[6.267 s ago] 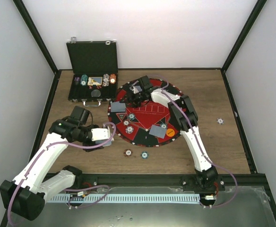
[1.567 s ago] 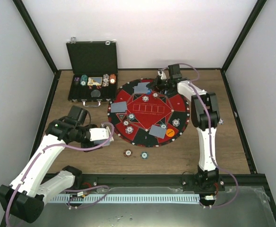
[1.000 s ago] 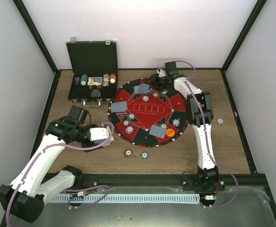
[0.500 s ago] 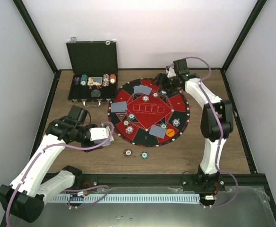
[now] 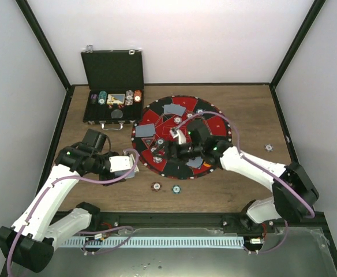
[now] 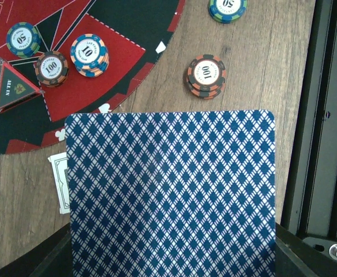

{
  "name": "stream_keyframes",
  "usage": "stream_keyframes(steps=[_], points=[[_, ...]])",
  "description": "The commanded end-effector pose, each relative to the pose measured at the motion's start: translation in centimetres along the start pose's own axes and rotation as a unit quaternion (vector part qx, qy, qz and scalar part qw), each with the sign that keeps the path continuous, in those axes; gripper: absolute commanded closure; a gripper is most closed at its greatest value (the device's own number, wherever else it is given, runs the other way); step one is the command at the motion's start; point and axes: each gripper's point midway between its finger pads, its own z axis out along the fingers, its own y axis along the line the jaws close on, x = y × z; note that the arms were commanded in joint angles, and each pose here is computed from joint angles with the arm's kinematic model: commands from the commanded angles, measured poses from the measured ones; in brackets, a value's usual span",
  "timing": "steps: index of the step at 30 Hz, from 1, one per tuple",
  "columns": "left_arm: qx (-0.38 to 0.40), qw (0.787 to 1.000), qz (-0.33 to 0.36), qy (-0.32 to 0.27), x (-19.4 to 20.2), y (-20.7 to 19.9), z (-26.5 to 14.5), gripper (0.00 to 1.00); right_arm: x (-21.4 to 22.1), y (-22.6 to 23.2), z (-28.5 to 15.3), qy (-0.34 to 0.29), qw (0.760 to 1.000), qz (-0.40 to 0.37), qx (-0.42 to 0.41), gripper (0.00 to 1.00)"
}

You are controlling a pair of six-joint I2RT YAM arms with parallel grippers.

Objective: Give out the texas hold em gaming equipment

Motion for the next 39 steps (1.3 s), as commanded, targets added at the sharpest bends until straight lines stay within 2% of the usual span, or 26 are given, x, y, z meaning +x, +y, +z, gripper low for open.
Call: stream_keyframes(steps=[1, 8, 13, 17, 21, 33, 39], points=[[-0.002, 1.0, 0.012, -0.02, -0.9, -0.1, -0.8, 0.92, 2.7, 5.3, 1.4, 0.006, 0.996, -0.029, -0.078, 0.07], [-0.001, 1.0, 0.017, -0.027, -1.2, -0.2, -0.9, 0.92, 6.6, 7.5, 4.7, 0.054, 0.991, -0.05, -0.115, 0.17], [-0.002, 1.0, 0.017, -0.026, -1.1, -0.3, -1.0, 0.92, 7.1, 8.4, 6.7, 0.073, 0.987, -0.056, -0.13, 0.2], [-0.005, 0.999, 0.021, -0.029, -1.1, -0.5, -1.2, 0.92, 7.0, 8.2, 8.1, 0.086, 0.985, -0.047, -0.139, 0.26], [-0.007, 0.999, 0.021, -0.029, -1.0, -0.6, -1.2, 0.92, 7.1, 8.2, 8.8, 0.095, 0.984, -0.044, -0.147, 0.26], [-0.011, 0.999, 0.029, -0.018, -0.4, -0.7, -1.1, 0.92, 7.5, 6.8, 7.2, 0.094, 0.988, -0.043, -0.112, 0.26], [-0.011, 0.999, 0.029, -0.014, -0.3, -0.7, -1.0, 0.92, 7.0, 8.1, 5.4, 0.074, 0.987, -0.052, -0.135, 0.24]])
